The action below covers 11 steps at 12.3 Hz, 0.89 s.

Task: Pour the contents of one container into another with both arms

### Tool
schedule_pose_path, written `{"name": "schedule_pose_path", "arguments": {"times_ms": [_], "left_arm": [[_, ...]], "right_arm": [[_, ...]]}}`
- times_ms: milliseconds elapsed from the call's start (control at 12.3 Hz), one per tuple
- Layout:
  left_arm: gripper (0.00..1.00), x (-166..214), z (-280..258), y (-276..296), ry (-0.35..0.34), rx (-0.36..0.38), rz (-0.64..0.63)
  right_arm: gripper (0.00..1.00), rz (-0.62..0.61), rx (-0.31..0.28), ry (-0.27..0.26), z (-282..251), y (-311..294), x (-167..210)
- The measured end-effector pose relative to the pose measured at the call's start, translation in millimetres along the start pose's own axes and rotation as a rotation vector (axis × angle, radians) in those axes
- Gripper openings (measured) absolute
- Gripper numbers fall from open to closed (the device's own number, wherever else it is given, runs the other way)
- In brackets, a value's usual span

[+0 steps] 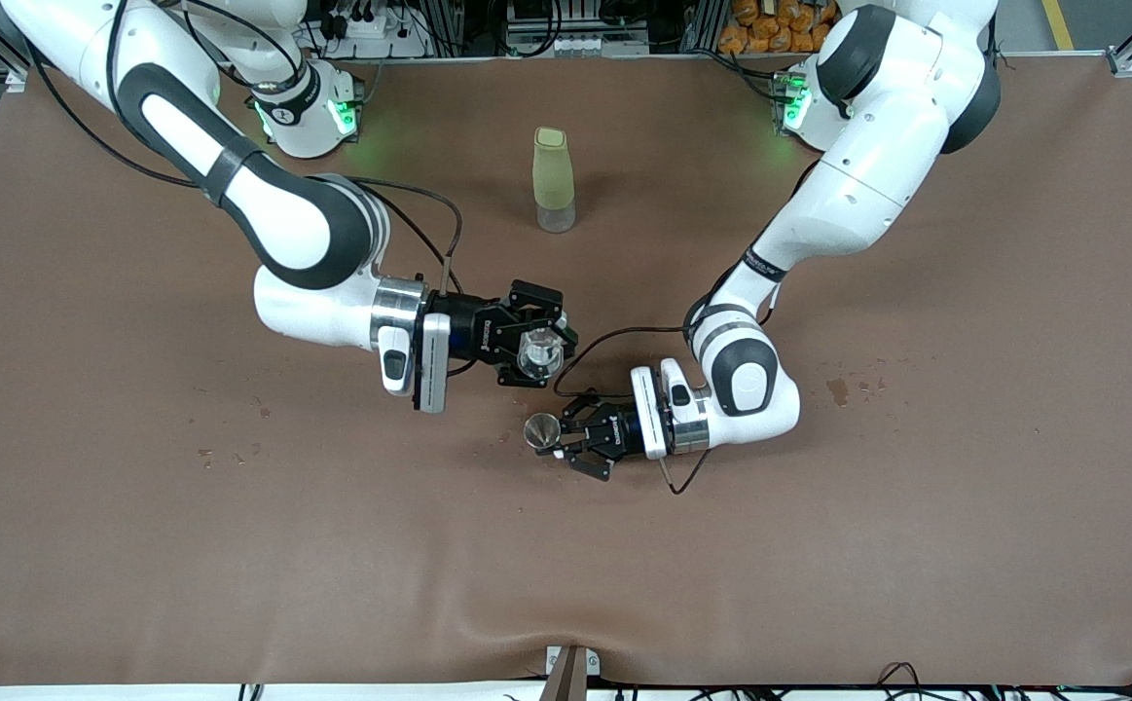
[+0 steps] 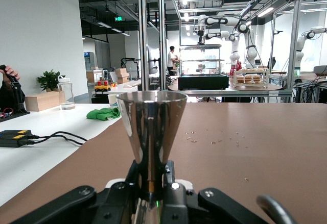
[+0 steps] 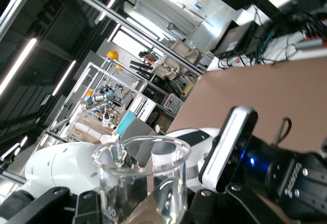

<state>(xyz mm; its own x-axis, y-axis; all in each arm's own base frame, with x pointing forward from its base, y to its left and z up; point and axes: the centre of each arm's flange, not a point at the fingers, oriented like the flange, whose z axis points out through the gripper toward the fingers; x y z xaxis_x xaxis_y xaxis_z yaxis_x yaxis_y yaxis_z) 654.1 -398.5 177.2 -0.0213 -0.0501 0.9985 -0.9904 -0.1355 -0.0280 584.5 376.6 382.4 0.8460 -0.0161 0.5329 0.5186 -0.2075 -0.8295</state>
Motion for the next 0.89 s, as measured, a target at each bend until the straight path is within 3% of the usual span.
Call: {"name": "schedule_pose_path", "arguments": {"times_ms": [325, 894], "left_arm": [[0.21, 1, 0, 0, 0.001, 0.0, 0.001], [0.21, -12, -1, 10, -0.01, -0.014, -0.025]], "right_arm": [[0.15, 0.124, -0.027, -0.012, 5, 8, -9], [0.15, 0.205, -0.054, -0.003, 3, 19, -5]]}}
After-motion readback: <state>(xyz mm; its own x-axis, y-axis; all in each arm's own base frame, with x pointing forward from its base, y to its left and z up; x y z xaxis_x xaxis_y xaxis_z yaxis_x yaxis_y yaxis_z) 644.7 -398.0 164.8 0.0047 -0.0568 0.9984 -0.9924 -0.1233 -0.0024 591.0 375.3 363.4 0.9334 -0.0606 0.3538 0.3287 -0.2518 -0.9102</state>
